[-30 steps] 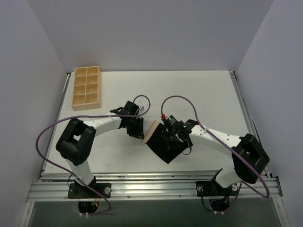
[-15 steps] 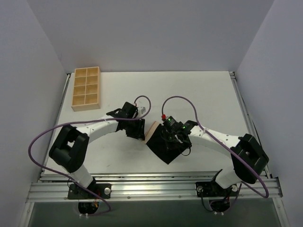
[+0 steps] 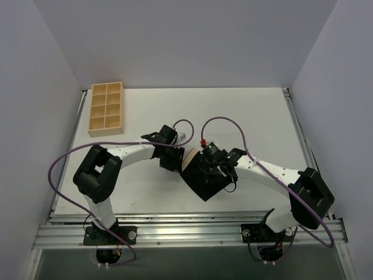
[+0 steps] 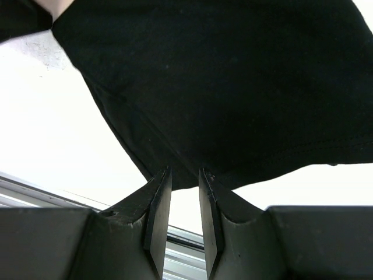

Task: Roll the underwear
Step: Fold the underwear

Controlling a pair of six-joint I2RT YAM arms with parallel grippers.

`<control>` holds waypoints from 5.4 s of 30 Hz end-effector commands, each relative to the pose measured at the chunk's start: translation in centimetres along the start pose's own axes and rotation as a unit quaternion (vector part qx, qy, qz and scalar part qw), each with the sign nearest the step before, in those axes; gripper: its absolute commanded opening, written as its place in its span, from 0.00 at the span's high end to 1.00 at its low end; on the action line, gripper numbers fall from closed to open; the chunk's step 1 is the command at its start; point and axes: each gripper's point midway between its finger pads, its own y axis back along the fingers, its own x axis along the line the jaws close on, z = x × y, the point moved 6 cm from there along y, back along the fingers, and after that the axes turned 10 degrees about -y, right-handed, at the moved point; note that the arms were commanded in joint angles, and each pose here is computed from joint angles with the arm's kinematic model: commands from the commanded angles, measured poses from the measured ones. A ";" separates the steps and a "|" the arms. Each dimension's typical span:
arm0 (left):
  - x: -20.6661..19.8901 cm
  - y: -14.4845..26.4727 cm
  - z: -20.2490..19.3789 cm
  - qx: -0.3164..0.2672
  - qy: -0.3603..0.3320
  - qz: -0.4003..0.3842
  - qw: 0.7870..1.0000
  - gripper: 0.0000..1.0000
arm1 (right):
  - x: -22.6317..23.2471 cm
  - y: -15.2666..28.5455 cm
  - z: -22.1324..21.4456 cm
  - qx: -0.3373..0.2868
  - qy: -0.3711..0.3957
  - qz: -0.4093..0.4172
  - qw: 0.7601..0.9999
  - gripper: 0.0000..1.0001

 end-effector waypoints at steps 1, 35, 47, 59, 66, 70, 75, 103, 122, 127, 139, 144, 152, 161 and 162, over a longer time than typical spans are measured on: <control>1.1 -0.2 0.9 -0.009 -0.014 0.044 0.999 0.45 | -0.3 1.0 0.1 -0.011 -0.001 -0.012 1.000 0.78; 0.6 -1.8 0.7 0.005 -0.045 -0.023 0.999 0.98 | -1.0 1.0 -0.3 -0.036 -0.027 -0.016 0.999 0.75; 4.3 -0.3 -1.5 0.019 0.046 0.009 0.999 0.98 | 0.1 -0.8 -1.1 -0.025 0.014 -0.012 1.000 0.71; 4.4 -0.4 -1.4 0.039 0.047 -0.002 0.998 0.98 | -0.7 -3.6 -1.2 -0.005 0.052 -0.066 0.996 0.72; 4.7 -0.3 -0.9 0.042 0.049 -0.004 0.998 0.98 | -1.1 -4.9 -1.2 0.005 0.064 -0.092 0.994 0.77; 4.9 -0.3 -0.8 0.047 0.050 -0.001 0.998 0.98 | -1.1 -4.5 -1.0 0.002 0.063 -0.100 0.993 0.96; 5.5 -0.2 -0.9 0.061 0.056 0.007 0.997 0.98 | -0.8 -2.8 -0.5 -0.002 0.060 -0.095 0.994 1.00; 5.8 0.3 -0.2 0.085 0.053 -0.020 0.995 0.98 | 0.4 -2.1 -0.9 0.032 0.061 -0.053 0.996 0.86; 5.8 0.0 -0.1 0.088 0.054 -0.021 0.994 0.98 | 1.2 -2.0 -0.2 0.028 0.061 -0.045 0.997 1.00; 5.8 0.0 0.1 0.087 0.056 -0.021 0.994 0.98 | 1.6 -1.5 0.2 0.028 0.061 -0.044 0.997 1.00; 5.9 -0.2 0.1 0.089 0.057 -0.020 0.994 0.98 | 0.7 -2.3 -0.8 0.048 0.063 -0.051 0.996 0.79; 5.9 -0.3 -0.1 0.093 0.056 -0.021 0.994 0.98 | 0.1 -3.4 -1.2 0.055 0.064 -0.058 0.995 0.78; 5.9 -0.2 -0.2 0.094 0.056 -0.020 0.994 0.98 | -0.9 -4.1 -1.1 0.050 0.069 -0.086 0.993 0.82; 6.0 -0.4 -0.3 0.095 0.055 -0.020 0.994 0.98 | -0.8 -2.9 -0.5 0.037 0.066 -0.085 0.994 1.00; 6.0 -0.4 -0.3 0.096 0.055 -0.019 0.994 0.98 | -0.9 -2.8 -0.5 0.039 0.067 -0.084 0.993 1.00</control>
